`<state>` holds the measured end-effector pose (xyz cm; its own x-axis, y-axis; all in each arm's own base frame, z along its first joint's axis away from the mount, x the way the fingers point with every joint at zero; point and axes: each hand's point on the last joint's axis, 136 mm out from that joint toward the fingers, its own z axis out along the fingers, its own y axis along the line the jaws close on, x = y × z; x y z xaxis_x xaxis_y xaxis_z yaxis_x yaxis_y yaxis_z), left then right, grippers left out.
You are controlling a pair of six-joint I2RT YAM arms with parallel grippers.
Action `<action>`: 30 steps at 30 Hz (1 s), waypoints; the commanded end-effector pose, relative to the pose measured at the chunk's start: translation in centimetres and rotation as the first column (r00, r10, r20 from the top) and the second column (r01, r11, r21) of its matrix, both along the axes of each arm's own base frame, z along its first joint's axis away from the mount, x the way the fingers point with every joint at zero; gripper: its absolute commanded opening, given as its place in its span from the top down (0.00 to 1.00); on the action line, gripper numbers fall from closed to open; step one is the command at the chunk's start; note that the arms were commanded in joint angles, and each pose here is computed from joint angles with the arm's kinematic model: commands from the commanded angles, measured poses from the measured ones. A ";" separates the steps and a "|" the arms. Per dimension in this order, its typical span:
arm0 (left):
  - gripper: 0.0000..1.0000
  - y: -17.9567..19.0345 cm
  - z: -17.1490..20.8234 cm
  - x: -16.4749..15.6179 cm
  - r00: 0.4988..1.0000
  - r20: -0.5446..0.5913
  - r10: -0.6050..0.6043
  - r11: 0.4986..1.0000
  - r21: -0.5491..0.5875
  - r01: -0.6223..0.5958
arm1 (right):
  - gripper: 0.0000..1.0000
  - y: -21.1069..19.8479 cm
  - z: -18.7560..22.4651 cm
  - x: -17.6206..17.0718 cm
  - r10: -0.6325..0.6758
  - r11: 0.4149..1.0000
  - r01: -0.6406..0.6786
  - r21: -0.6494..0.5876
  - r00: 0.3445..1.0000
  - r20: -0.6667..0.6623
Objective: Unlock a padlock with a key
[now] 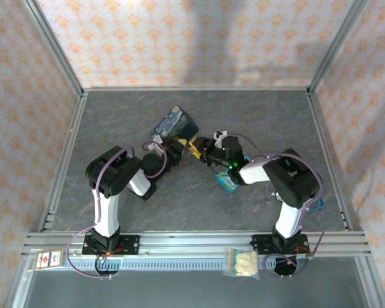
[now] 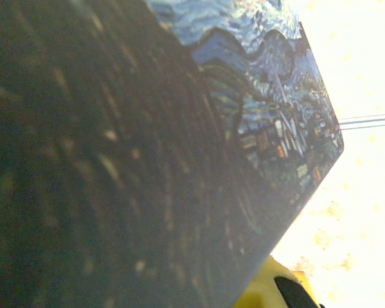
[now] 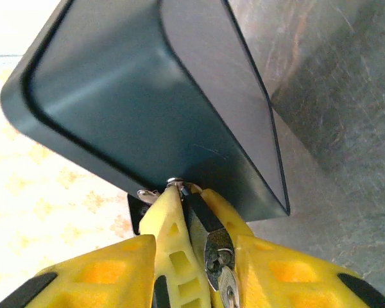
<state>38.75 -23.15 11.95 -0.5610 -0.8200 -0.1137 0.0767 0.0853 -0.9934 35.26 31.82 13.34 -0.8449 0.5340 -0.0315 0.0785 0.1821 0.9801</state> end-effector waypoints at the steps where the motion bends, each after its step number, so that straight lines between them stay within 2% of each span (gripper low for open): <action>1: 1.00 -0.3 4.8 -1.0 0.984 0.175 -0.021 0.993 -0.111 0.040 | 0.60 0.0 1.5 0.0 0.025 0.998 -0.015 -0.062 0.986 0.164; 5: 1.00 -0.4 4.8 -0.9 0.985 0.171 -0.022 0.992 -0.122 0.044 | 0.60 0.3 1.1 -0.6 0.048 0.997 -0.035 -0.073 0.983 0.175; 10: 1.00 -0.3 5.0 -0.9 0.986 0.166 -0.016 0.991 -0.125 0.037 | 0.71 -0.2 0.6 -1.3 0.045 0.997 -0.034 -0.065 0.984 0.175; 17: 1.00 -0.3 5.2 -0.8 0.986 0.166 -0.016 0.990 -0.136 0.039 | 0.74 -0.1 0.7 -2.1 0.051 0.999 -0.051 -0.009 0.983 0.175; 24: 1.00 -0.3 5.5 -1.0 0.985 0.170 -0.019 0.989 -0.142 0.044 | 0.82 0.4 1.2 -1.7 0.058 0.998 -0.064 0.025 0.981 0.188; 30: 1.00 -0.3 5.5 -1.3 0.985 0.171 -0.024 0.988 -0.149 0.050 | 0.84 0.7 1.1 -1.4 0.055 0.997 -0.065 0.049 0.982 0.179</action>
